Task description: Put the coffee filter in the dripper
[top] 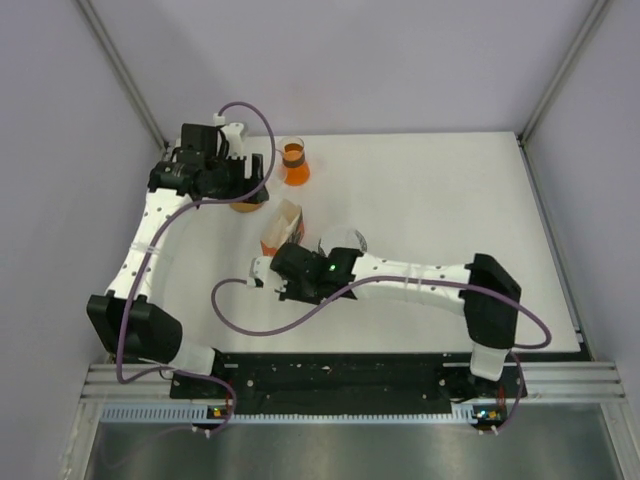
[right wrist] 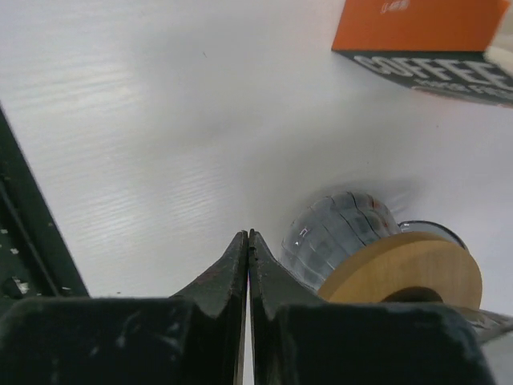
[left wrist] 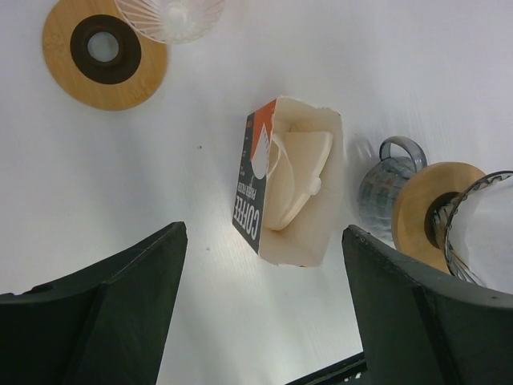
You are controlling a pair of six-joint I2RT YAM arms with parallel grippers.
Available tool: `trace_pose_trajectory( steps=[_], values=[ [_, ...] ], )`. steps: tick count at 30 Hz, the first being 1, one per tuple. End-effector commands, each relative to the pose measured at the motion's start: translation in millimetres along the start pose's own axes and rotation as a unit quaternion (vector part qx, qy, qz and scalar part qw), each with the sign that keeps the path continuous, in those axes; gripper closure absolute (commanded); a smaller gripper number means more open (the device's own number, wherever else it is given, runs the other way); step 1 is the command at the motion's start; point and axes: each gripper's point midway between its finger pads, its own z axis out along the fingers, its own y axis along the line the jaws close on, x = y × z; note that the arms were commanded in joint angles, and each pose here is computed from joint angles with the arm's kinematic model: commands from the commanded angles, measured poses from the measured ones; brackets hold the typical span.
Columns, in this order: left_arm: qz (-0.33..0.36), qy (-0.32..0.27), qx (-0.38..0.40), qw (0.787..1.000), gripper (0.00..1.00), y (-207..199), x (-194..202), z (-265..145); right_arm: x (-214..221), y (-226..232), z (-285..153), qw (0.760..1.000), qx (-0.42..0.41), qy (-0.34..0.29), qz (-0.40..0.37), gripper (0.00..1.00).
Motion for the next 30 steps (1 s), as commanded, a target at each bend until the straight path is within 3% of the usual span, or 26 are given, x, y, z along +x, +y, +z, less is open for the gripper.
trace_pose_trajectory(
  steps=[1, 5, 14, 20, 30],
  values=[
    [0.004, -0.037, 0.002, 0.999, 0.16, 5.7, -11.2, -10.9, 8.2, -30.5, 17.4, 0.991, 0.102, 0.069, -0.062, 1.00],
    [-0.003, -0.042, 0.002, 0.999, 0.16, 11.2, -14.5, -13.5, 27.5, -35.6, 46.6, 0.978, 0.136, 0.125, -0.100, 1.00],
    [-0.013, -0.047, 0.004, 0.999, 0.16, 17.3, -17.0, -15.7, 55.6, -43.1, 78.8, 0.957, 0.179, 0.175, -0.148, 1.00],
    [-0.017, -0.047, 0.011, 0.999, 0.16, 17.2, -16.2, -17.7, 69.3, -51.1, 81.1, 0.944, 0.205, 0.198, -0.164, 1.00],
    [-0.018, -0.049, 0.015, 0.999, 0.16, 17.6, -18.1, -17.5, 121.6, -85.7, 56.9, 0.938, 0.229, 0.237, -0.111, 1.00]
  ],
)
